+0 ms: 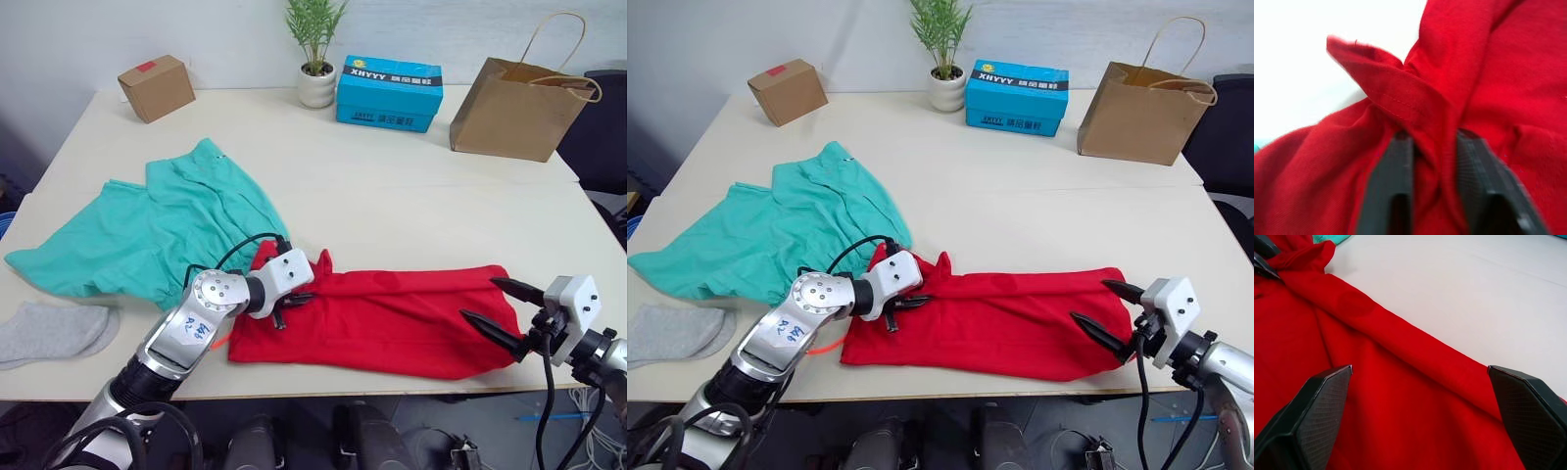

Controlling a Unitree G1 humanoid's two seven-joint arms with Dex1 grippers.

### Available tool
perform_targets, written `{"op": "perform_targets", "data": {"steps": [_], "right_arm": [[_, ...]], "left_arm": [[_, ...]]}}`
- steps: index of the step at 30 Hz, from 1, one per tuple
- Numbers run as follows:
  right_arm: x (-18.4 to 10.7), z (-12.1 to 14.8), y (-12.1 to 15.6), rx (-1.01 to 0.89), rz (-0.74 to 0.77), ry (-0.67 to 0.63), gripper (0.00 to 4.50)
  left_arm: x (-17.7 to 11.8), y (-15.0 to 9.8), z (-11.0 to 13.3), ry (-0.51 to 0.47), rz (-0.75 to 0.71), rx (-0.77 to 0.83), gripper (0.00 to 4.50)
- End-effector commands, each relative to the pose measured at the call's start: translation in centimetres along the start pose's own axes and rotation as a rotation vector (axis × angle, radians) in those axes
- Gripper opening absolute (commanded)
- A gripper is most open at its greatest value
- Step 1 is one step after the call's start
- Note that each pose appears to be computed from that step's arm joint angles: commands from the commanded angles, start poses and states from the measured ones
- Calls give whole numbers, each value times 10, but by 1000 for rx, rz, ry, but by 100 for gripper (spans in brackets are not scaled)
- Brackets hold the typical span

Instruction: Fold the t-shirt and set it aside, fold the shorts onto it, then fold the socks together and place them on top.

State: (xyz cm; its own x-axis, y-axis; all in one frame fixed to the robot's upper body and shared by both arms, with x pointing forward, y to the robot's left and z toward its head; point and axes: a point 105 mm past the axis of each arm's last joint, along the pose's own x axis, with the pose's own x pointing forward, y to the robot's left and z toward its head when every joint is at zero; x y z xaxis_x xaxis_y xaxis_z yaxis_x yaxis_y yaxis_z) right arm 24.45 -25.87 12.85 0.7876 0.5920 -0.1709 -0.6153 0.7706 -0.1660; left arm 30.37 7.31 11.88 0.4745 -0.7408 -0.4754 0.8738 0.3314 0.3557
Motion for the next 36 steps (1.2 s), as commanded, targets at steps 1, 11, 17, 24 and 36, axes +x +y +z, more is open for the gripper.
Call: {"op": "perform_targets", "data": {"steps": [1, 11, 17, 24, 36], "right_arm": [[1, 2, 2, -6, 2, -21, 450], [0, -3, 7, 12, 18, -1, 450], [2, -4, 9, 10, 21, 0, 450], [4, -3, 9, 11, 15, 3, 450], [4, -5, 9, 13, 16, 8, 450]], "left_arm": [[-10, 7, 12, -100, -35, 21, 2], [-43, 30, 20, -230, -206, 80, 2], [-37, 24, 4, -183, -284, 111, 2], [-38, 11, -4, -142, -351, 171, 2], [-62, 8, -21, -74, -376, 113, 250]]}}
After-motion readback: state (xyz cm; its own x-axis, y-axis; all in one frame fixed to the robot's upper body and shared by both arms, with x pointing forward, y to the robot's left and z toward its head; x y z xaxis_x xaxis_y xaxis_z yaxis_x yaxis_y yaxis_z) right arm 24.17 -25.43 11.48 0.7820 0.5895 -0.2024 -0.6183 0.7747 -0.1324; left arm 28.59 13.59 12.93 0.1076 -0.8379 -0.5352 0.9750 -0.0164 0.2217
